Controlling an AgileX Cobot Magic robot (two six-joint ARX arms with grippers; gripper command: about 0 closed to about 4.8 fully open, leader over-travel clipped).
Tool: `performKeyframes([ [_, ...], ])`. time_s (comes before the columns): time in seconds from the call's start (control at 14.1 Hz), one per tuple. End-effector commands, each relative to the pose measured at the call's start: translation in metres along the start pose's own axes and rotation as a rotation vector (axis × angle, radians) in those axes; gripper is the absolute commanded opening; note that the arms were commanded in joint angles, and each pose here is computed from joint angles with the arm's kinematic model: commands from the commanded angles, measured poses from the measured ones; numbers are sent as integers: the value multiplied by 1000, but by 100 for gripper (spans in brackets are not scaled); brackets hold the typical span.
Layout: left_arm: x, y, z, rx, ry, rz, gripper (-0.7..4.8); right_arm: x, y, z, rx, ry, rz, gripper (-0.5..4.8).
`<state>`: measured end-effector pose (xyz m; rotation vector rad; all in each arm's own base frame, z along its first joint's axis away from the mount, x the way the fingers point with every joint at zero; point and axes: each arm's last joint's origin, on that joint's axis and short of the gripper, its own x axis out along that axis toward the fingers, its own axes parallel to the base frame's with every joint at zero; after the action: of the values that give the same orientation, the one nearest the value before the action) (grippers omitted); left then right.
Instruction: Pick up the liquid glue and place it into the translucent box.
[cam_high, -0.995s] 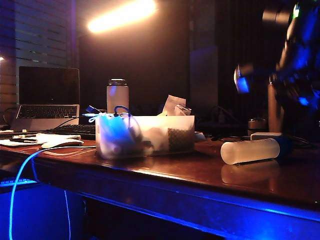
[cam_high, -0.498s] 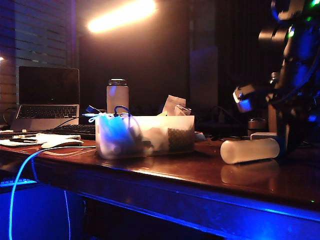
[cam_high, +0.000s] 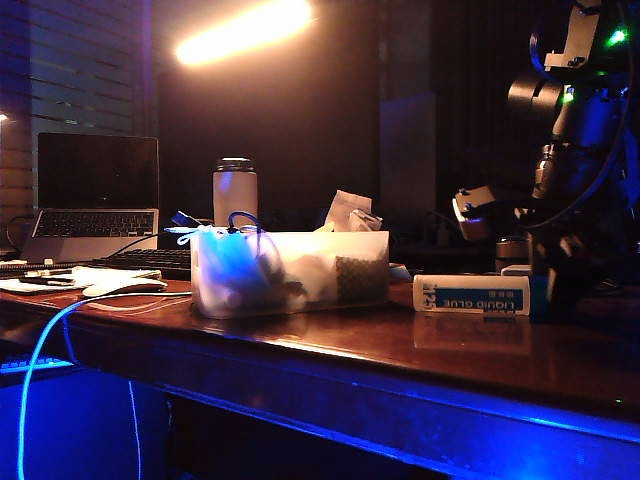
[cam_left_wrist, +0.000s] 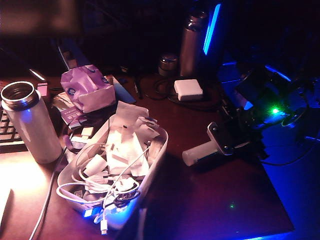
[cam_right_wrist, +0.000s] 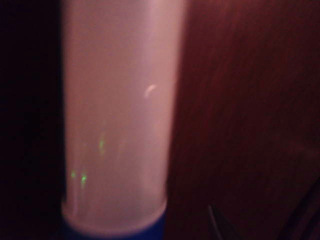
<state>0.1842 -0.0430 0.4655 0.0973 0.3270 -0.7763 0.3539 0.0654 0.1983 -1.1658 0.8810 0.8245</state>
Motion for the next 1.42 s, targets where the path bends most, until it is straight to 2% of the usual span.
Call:
performKeyframes([
  [0.07, -2, -1, 3, 10, -21, -3, -3, 4, -2, 3, 0, -52, -13, 331],
  [0.28, -2, -1, 3, 10, -21, -3, -3, 15, 0, 3, 8, -58, 22, 329],
  [0.36, -2, -1, 3, 10, -21, -3, -3, 19, 1, 2, 26, -57, 37, 300],
  [0.57, -2, -1, 3, 6, -22, -3, -3, 24, 3, 2, 55, -59, 61, 116],
  [1.0, -2, -1, 3, 5, -21, -3, -3, 18, -3, 4, 110, -87, 2, 101],
  [1.42, -2, -1, 3, 7, -22, -2, -3, -33, -19, 11, 122, -184, -208, 102],
])
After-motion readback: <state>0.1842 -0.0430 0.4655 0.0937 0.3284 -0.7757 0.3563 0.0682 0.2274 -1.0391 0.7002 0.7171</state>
